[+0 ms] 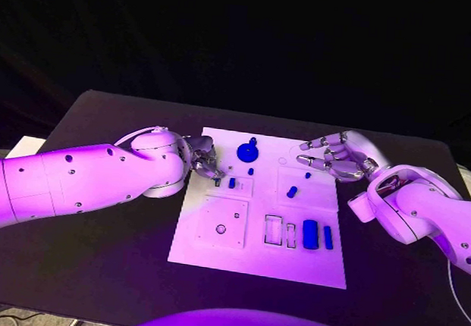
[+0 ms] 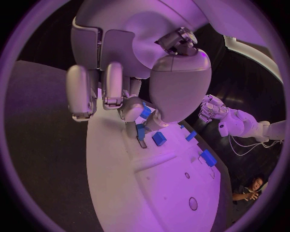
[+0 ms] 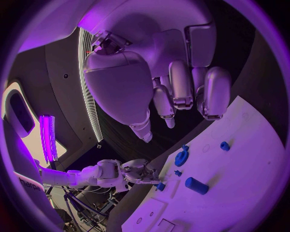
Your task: Assemble the parts on the task board
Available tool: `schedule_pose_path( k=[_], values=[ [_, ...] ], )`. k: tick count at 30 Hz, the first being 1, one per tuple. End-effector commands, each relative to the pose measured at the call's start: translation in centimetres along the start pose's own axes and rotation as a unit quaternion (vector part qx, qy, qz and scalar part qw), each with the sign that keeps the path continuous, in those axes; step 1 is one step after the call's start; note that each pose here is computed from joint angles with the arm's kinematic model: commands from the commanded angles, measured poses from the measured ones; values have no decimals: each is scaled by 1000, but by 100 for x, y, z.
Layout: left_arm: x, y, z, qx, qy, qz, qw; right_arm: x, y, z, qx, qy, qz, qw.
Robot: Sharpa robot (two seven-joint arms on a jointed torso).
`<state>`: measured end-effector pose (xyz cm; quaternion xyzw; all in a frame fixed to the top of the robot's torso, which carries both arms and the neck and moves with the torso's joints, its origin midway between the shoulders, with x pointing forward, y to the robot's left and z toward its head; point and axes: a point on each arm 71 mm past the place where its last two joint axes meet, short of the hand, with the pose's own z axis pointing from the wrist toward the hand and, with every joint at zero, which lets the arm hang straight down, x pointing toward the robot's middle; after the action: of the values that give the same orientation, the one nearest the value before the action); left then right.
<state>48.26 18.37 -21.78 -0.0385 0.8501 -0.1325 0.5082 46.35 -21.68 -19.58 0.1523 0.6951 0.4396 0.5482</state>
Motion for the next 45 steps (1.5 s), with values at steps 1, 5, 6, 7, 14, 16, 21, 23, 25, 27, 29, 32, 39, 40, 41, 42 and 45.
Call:
schedule_pose_path(
  k=[1, 5, 6, 7, 14, 16, 21, 23, 25, 27, 29, 32, 39, 40, 41, 42, 45],
  values=[
    [65, 18, 10, -7, 19, 16, 1000, 18, 3, -1, -3, 7, 0, 1000],
    [76, 16, 10, -6, 23, 18, 1000, 20, 3, -1, -3, 7, 0, 1000],
    [79, 14, 10, -6, 24, 18, 1000, 20, 3, -1, -3, 8, 0, 1000],
    [82, 12, 9, -5, 25, 19, 999, 20, 3, -1, -3, 8, 0, 1000],
    [101, 8, -4, -4, 34, 22, 999, 20, 2, -3, -3, 8, 0, 1000],
    [105, 11, -9, -4, 37, 22, 999, 19, 0, -4, -2, 8, 0, 1000],
    [115, 13, -21, -3, 42, 21, 999, 17, -2, -6, -2, 8, 0, 1000],
    [117, 13, -25, -2, 44, 21, 999, 17, -2, -7, -2, 8, 0, 1000],
    [121, 12, -29, -2, 45, 21, 999, 17, -3, -8, -2, 9, 0, 1000],
    [124, 12, -32, -1, 46, 22, 999, 16, -6, -8, -1, 9, 0, 1000],
    [126, 12, -35, -1, 47, 22, 999, 14, -11, -8, -1, 9, 0, 1000],
    [127, 15, -38, 0, 48, 23, 999, 11, -16, -8, 0, 8, 0, 1000],
    [125, 13, -41, 1, 47, 22, 999, 13, -17, -6, 0, 9, 0, 1000],
    [125, 13, -40, 1, 47, 22, 999, 13, -16, -6, 0, 9, 0, 1000],
    [124, 14, -39, 1, 47, 21, 999, 14, -16, -6, 0, 9, 0, 1000],
    [124, 14, -38, 1, 47, 21, 999, 14, -16, -5, 0, 9, 0, 1000],
    [125, 20, -34, -1, 49, 19, 999, 14, -15, -5, 0, 9, 0, 1000]
  ],
)
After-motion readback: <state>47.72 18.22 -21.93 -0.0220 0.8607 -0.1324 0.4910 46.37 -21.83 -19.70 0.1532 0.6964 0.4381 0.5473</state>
